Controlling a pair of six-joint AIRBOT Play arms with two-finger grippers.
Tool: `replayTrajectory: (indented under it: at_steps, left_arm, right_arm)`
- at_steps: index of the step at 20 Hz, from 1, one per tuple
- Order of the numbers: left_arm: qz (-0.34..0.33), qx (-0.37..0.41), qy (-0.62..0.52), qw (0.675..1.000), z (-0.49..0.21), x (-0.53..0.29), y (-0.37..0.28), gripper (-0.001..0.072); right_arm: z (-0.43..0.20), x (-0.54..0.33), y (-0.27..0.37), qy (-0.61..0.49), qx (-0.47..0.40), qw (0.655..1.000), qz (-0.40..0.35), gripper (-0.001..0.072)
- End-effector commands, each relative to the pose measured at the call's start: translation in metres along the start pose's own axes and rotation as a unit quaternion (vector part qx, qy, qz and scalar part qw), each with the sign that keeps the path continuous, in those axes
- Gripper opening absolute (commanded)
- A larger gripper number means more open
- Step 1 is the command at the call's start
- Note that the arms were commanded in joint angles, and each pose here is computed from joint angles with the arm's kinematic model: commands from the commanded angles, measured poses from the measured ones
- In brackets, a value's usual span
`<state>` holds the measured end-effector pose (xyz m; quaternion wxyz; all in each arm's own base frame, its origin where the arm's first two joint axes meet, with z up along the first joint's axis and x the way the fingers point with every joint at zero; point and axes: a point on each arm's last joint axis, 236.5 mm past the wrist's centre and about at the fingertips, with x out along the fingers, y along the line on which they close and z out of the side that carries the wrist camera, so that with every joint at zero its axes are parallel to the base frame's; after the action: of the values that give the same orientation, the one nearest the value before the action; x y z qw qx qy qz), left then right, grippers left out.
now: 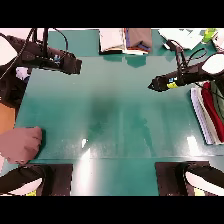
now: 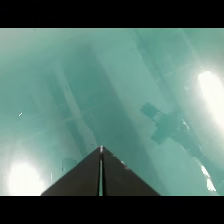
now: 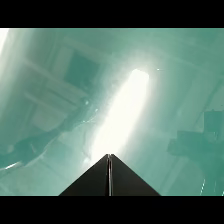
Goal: Fold the shirts.
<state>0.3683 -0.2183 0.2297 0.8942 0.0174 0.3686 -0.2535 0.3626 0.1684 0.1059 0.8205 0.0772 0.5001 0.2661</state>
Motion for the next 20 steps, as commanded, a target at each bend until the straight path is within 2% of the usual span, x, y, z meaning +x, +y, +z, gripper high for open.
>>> replayTrajectory:
  at_steps: [1, 11, 13, 15, 18, 20]
  left_arm:
    - [0.001, 0.000, 0.000, 1.000, 0.000, 0.000, 0.001, 0.0024]
    - [-0.001, -0.003, -0.002, 1.000, 0.001, 0.000, 0.000, 0.0024]
    - [0.000, 0.007, -0.033, 0.999, 0.016, -0.001, 0.000, 0.0024]
    - [0.032, 0.029, -0.015, 0.999, 0.009, -0.006, 0.019, 0.0024]
    - [0.126, -0.023, 0.132, 0.983, -0.068, -0.034, 0.090, 0.0024]
    - [0.174, -0.070, 0.166, 0.968, -0.112, -0.057, 0.130, 0.0024]
  right_arm:
    - [0.000, 0.000, 0.000, 0.000, 0.001, 1.000, 0.000, 0.0019]
    - [-0.001, 0.000, 0.000, 0.002, 0.000, 1.000, 0.001, 0.0019]
    - [-0.003, 0.000, 0.001, 0.006, 0.000, 1.000, 0.002, 0.0019]
    - [-0.002, 0.000, 0.001, 0.006, 0.000, 1.000, 0.001, 0.0019]
    - [-0.002, 0.000, 0.000, 0.005, 0.001, 1.000, 0.001, 0.0019]
    - [-0.002, 0.000, 0.000, 0.005, 0.001, 1.000, 0.001, 0.0018]
